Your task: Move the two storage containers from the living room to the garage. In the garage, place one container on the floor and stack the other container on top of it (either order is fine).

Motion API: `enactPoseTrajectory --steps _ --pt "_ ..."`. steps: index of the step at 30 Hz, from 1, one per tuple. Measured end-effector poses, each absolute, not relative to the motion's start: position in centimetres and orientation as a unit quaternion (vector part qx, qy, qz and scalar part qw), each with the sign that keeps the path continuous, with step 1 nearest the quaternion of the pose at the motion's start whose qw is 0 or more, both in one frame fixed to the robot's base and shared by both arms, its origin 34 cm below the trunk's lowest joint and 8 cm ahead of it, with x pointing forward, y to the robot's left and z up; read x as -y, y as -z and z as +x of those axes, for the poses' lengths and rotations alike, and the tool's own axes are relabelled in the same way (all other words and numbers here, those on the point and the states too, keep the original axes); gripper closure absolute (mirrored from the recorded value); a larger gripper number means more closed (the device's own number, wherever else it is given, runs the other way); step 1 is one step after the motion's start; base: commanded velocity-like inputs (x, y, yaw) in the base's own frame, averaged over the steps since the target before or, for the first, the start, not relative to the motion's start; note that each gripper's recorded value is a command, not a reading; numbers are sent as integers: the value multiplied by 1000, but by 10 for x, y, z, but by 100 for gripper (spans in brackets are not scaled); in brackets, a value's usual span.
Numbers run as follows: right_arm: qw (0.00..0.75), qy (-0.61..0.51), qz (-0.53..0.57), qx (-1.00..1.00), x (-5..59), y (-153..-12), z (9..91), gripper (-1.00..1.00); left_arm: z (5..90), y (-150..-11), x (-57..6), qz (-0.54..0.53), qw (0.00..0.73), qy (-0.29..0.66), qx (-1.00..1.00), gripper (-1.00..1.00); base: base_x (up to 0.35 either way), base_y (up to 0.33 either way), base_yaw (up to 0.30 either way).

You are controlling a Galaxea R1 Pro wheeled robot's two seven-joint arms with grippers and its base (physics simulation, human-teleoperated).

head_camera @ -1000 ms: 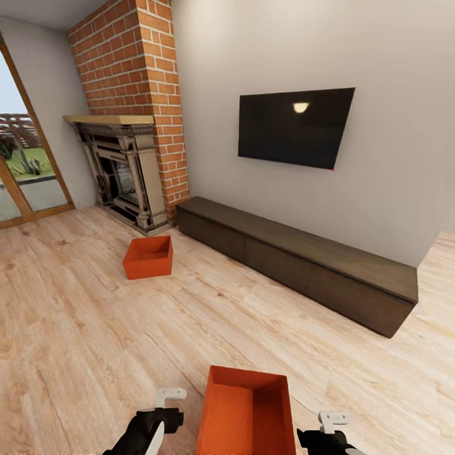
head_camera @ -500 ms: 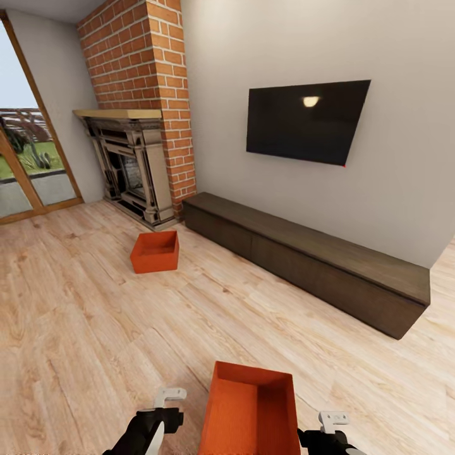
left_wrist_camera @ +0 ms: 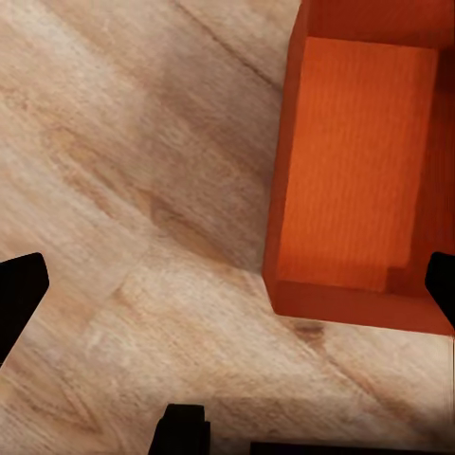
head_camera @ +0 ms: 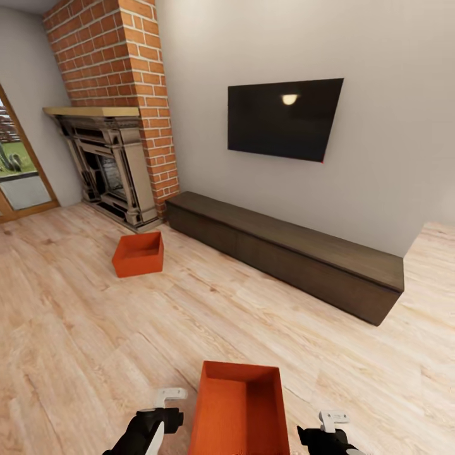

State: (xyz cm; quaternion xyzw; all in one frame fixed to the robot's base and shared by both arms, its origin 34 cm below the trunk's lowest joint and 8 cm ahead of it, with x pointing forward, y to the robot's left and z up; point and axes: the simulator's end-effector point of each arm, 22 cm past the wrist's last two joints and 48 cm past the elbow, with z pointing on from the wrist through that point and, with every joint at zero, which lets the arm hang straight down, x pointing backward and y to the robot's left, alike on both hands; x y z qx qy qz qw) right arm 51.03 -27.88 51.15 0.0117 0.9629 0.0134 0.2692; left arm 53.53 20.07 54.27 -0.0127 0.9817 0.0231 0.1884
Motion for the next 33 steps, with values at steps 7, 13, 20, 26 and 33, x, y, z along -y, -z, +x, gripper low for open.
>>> enactPoseTrajectory --steps 7,13,20,26,33 --pt "266 -13 11 -964 279 -509 508 -100 534 -540 -201 -13 185 -23 -982 -100 0 0 -224" --pt "264 -14 10 -964 278 -508 507 -100 533 -539 -201 -13 184 -23 -983 -100 0 0 -60" --pt "259 -23 10 -966 264 -505 504 -100 532 -538 -199 -14 182 -20 -983 -100 0 0 -4" --pt "253 -25 11 -967 260 -502 501 -100 529 -534 -199 -14 177 -21 -984 -100 0 0 0" --pt "249 -25 12 -968 260 -498 498 -100 526 -530 -199 -14 171 -21 -985 -100 0 0 0"
